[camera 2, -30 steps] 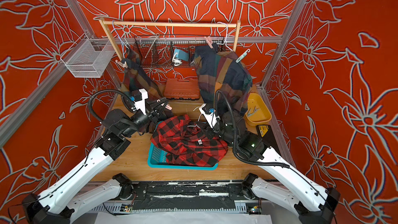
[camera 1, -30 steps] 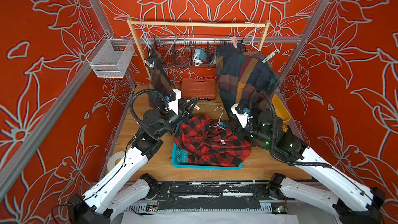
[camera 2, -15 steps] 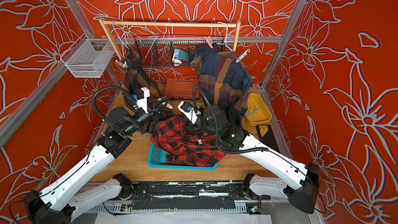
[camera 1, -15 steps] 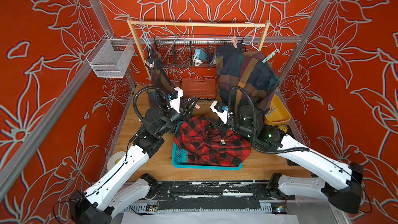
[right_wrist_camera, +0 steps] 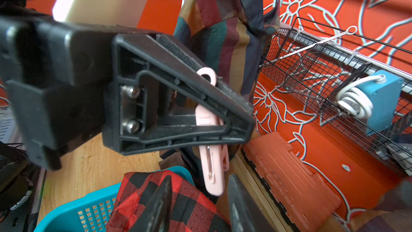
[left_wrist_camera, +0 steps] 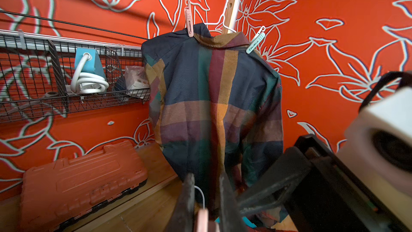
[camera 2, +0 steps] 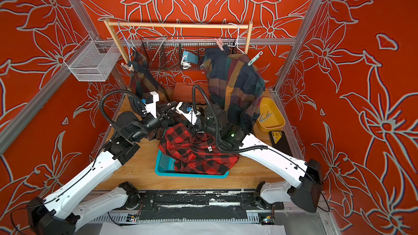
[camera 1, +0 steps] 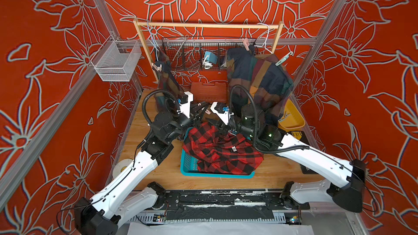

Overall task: Remove the clothespins securing long-sleeve shirts to the hanger
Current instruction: Place the clamp in the storage box.

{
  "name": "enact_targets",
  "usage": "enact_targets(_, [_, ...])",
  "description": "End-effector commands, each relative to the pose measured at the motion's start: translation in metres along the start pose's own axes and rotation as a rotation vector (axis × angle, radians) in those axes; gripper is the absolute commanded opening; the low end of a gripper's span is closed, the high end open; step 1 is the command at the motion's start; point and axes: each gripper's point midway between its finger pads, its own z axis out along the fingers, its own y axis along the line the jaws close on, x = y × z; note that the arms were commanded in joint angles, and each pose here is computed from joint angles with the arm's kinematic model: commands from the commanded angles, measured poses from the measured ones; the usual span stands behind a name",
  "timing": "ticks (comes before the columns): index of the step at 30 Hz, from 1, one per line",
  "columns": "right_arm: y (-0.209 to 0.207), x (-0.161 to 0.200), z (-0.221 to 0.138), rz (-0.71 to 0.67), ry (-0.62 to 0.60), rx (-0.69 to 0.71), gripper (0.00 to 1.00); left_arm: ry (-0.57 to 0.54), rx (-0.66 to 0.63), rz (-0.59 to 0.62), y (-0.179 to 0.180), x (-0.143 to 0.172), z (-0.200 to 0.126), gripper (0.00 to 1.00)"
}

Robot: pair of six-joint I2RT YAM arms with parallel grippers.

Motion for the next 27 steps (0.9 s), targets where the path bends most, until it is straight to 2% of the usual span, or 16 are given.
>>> enact_targets(1, [-0.001, -0.025, 0.003, -0.018, -0.077, -0.005, 0.40, -0.035, 0.025, -0.003, -0.007, -0.014, 0.001, 0.00])
enact_targets(8, [-0.006, -0.026, 0.017, -0.025, -0.064, 0.012, 0.35, -0.034, 0.028, 0.001, -0.007, -0.012, 0.000, 0.00])
enact_targets(13, [-0.007, -0.024, 0.023, -0.025, -0.057, 0.016, 0.27, -0.029, 0.037, -0.003, -0.008, -0.009, 0.001, 0.00])
enact_targets(27, [-0.015, -0.024, 0.035, -0.032, -0.042, 0.049, 0.32, -0.027, 0.059, -0.005, -0.012, -0.009, 0.001, 0.00])
